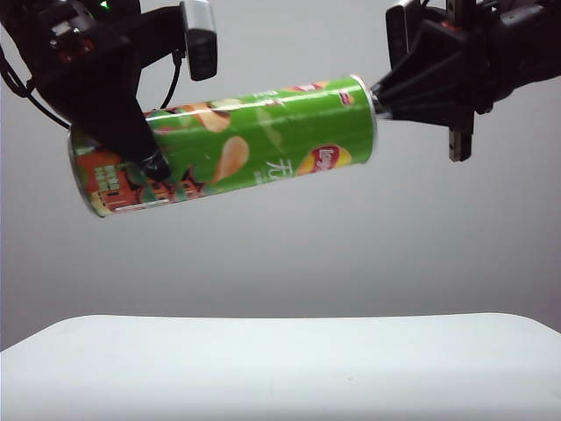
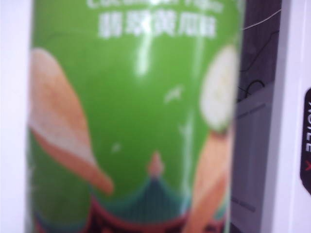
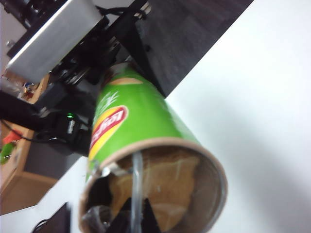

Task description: Pick up the green tub of chips from the desk, pull out the transparent container with the chips inside partially, and then place the chips back on the desk.

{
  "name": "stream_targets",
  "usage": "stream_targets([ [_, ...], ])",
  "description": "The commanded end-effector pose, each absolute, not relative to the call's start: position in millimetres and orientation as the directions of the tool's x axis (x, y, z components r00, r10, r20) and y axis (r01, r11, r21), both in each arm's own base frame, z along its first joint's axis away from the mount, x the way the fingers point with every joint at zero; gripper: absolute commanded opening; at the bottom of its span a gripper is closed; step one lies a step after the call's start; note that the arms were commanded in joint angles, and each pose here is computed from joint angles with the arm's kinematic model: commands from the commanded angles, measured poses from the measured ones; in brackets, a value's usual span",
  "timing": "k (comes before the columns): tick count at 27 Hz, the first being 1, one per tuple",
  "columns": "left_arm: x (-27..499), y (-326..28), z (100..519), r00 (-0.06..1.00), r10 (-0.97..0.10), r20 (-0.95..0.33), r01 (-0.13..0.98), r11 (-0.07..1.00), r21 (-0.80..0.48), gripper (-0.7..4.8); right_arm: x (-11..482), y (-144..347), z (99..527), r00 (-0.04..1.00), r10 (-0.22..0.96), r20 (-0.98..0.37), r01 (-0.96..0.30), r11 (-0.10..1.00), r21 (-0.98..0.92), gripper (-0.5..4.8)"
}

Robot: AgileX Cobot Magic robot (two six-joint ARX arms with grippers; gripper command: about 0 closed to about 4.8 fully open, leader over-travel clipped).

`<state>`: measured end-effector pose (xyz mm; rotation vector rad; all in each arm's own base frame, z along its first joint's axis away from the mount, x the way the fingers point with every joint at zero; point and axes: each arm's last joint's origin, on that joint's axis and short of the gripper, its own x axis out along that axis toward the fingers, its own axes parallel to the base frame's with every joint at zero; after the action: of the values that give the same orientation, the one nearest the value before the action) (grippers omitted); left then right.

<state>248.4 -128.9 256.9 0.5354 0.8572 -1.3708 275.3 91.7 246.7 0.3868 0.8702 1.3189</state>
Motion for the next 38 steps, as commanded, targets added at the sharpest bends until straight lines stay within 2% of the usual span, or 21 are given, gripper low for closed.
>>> stream_targets([
  [1, 244.3, -128.4, 259.1, -0.05, -0.619, -0.784, 0.974, 0.145, -0.176, 3.22, 278.9, 83.7, 248.6, 0.054, 0.936, -0.348, -0.684, 0.288, 0.67, -0.06],
  [11, 242.4, -127.6, 258.5, -0.067, -0.612, -0.788, 0.97, 0.147, -0.196, 3.22, 285.1, 55.9, 248.7, 0.137, 0.93, -0.34, -0.649, 0.343, 0.678, -0.06],
  [18, 245.7, -129.9, 260.2, -0.047, -0.644, -0.763, 0.977, 0.131, -0.171, 3.22, 285.0, 54.3, 250.3, 0.112, 0.95, -0.291, -0.658, 0.29, 0.695, -0.06],
  [22, 247.6, -130.7, 260.7, -0.029, -0.648, -0.761, 0.98, 0.132, -0.15, 3.17, 286.6, 51.8, 250.1, 0.14, 0.939, -0.313, -0.66, 0.324, 0.677, -0.03],
  [23, 248.7, -131.1, 260.8, -0.019, -0.651, -0.759, 0.982, 0.132, -0.138, 3.17, 288.3, 49.5, 251.2, 0.154, 0.939, -0.308, -0.671, 0.329, 0.665, 0.81],
  [25, 250.3, -131.0, 260.8, 0.006, -0.638, -0.77, 0.983, 0.143, -0.111, 3.17, 289.9, 49.0, 252.4, 0.164, 0.938, -0.304, -0.685, 0.33, 0.65, 2.09],
  [27, 251.7, -130.5, 260.5, 0.034, -0.612, -0.79, 0.984, 0.16, -0.082, 3.17, 291.0, 45.6, 254.5, 0.179, 0.937, -0.301, -0.689, 0.337, 0.642, 2.77],
  [33, 260.0, -131.4, 256.2, 0.115, -0.551, -0.826, 0.98, 0.199, 0.003, 3.17, 295.3, 32.4, 272.1, 0.23, 0.929, -0.289, -0.698, 0.364, 0.617, 2.89],
  [38, 272.5, -136.8, 237.2, 0.081, -0.548, -0.833, 0.982, 0.185, -0.027, 3.17, 282.3, 23.9, 301.8, 0.303, 0.91, -0.282, -0.736, 0.412, 0.537, 2.89],
])
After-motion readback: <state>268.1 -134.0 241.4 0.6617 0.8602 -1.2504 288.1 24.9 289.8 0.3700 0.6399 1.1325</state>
